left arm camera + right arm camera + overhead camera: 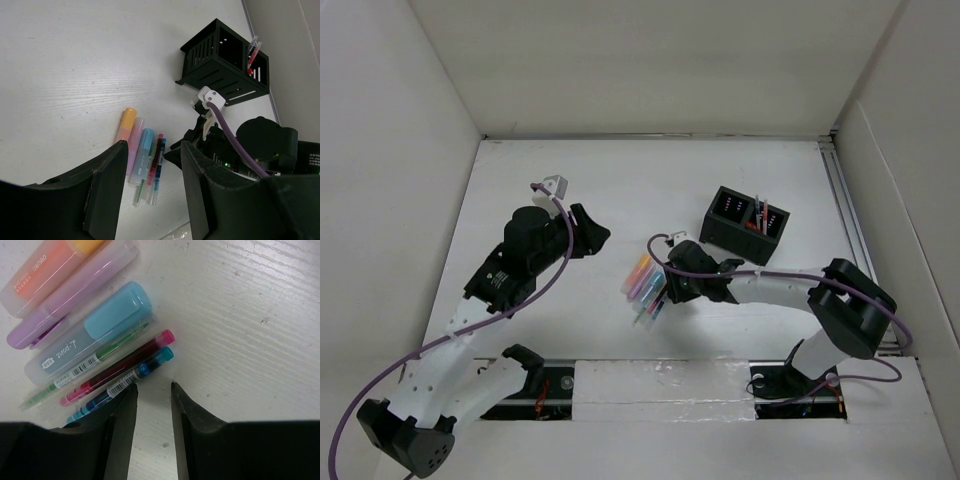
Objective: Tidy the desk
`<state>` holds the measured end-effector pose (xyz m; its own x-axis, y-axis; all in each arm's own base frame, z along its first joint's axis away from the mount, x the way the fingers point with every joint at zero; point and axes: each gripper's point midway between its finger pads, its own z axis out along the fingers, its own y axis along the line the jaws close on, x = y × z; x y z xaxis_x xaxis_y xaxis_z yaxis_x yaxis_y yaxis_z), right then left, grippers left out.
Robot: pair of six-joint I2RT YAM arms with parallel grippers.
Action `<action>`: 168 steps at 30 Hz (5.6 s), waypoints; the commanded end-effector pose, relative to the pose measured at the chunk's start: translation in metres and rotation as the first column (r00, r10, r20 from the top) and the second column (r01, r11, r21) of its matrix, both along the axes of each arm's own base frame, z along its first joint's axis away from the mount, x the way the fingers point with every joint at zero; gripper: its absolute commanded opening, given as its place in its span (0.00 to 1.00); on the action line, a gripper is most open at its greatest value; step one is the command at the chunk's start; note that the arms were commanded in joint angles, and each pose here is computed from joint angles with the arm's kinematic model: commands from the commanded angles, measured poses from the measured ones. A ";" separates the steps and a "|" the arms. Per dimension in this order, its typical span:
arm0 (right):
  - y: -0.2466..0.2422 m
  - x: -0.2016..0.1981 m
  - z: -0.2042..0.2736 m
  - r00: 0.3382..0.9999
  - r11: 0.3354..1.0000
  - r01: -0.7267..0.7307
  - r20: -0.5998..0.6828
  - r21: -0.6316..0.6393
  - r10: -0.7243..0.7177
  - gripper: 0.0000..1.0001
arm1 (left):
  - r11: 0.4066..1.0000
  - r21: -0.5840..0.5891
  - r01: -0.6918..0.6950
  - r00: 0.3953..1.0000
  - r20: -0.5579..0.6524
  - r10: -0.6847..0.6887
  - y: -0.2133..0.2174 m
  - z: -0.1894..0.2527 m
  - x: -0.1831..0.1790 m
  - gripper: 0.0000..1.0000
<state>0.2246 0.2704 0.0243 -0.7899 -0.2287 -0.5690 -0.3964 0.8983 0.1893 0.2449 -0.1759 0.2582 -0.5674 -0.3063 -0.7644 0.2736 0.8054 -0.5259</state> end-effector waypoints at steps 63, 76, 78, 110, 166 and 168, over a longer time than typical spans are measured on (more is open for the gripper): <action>-0.165 0.160 0.295 0.525 0.998 0.052 0.849 0.038 -0.059 0.00 | 0.997 -0.068 0.045 0.998 0.041 -0.042 -0.019 0.020 0.012 0.43; -0.192 0.194 0.278 0.455 0.993 -0.086 0.890 0.077 -0.030 0.00 | 0.997 -0.078 0.020 0.999 0.036 -0.017 -0.015 0.022 0.010 0.43; -0.197 0.186 0.259 0.482 0.995 -0.055 0.874 0.088 -0.051 0.00 | 0.997 -0.080 0.017 0.999 0.034 -0.015 -0.015 0.021 0.010 0.43; 0.001 0.017 0.071 0.971 0.983 -0.104 0.231 0.151 0.067 0.47 | 1.000 -0.001 -0.003 0.999 0.047 0.003 0.004 0.016 -0.004 0.42; 0.035 0.029 0.005 0.999 0.998 0.036 0.038 0.048 -0.038 0.40 | 1.000 -0.011 0.012 0.999 0.041 -0.011 0.007 0.004 -0.016 0.42; 0.033 0.029 0.002 0.998 0.998 0.050 0.031 0.034 -0.051 0.39 | 1.000 -0.007 0.012 0.999 0.037 -0.012 0.007 0.003 -0.016 0.42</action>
